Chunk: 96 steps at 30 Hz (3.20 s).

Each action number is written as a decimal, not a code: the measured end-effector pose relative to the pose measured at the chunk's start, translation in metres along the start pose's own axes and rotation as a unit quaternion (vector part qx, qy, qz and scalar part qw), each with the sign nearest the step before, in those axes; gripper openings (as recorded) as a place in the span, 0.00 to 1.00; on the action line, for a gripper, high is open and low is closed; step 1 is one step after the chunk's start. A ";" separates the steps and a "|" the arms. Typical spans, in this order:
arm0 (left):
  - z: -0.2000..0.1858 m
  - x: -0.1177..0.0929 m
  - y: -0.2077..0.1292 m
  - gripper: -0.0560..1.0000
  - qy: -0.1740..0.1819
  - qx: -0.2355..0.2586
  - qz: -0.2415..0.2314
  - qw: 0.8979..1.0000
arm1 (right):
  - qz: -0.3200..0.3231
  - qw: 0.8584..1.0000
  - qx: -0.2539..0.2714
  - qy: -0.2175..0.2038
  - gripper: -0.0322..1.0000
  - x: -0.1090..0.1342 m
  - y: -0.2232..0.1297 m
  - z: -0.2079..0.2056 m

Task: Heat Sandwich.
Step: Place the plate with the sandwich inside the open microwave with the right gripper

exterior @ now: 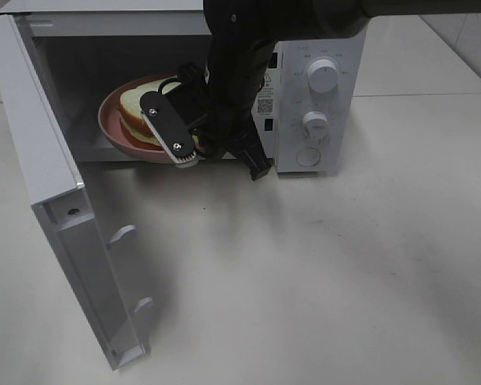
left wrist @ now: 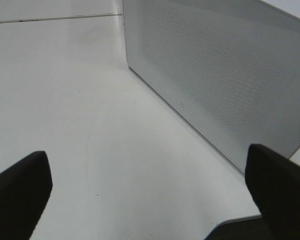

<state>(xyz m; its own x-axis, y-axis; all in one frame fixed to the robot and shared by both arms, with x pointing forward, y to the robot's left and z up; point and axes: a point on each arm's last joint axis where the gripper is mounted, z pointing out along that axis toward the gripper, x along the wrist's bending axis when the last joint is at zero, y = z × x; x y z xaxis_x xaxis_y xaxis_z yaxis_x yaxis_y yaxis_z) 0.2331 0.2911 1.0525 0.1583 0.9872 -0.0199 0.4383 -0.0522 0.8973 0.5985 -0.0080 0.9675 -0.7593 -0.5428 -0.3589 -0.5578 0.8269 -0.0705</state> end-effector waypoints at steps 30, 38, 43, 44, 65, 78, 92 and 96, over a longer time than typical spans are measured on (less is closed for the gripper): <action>0.000 0.000 0.000 0.99 0.000 0.000 0.000 1.000 | 0.104 0.994 0.017 -0.024 0.08 -0.056 -0.001 0.050; 0.000 0.000 0.000 0.99 0.000 0.000 0.000 1.000 | 0.106 0.993 0.022 -0.038 0.08 -0.064 -0.003 0.058; 0.000 0.000 0.000 0.99 0.000 0.000 0.000 1.000 | 0.113 0.992 0.028 -0.046 0.08 -0.067 -0.014 0.061; 0.000 0.000 0.000 0.99 0.000 0.000 0.000 1.000 | 0.116 0.992 0.030 -0.041 0.08 -0.066 -0.017 0.066; 0.000 0.000 0.000 0.99 0.000 0.000 0.000 1.000 | 0.117 0.991 0.030 -0.059 0.25 -0.068 -0.019 0.073; 0.000 0.000 0.000 0.99 0.000 0.000 0.000 1.000 | 0.119 0.991 0.018 -0.057 0.70 -0.061 -0.017 0.074; 0.000 0.000 0.000 0.99 0.000 0.000 0.000 1.000 | 0.122 0.988 -0.003 -0.093 0.78 -0.046 -0.017 0.050; 0.000 0.000 0.000 0.99 0.000 0.000 0.000 1.000 | 0.135 0.984 -0.013 -0.113 0.78 -0.038 -0.017 0.042</action>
<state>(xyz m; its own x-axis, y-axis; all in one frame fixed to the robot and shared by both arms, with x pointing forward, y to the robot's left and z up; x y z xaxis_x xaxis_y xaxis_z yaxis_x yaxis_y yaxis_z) 0.2331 0.2911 1.0525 0.1583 0.9872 -0.0199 0.4383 -0.0522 0.8973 0.6510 0.0049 0.9435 -0.7885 -0.2543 -0.5599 -0.3563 0.9311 0.0788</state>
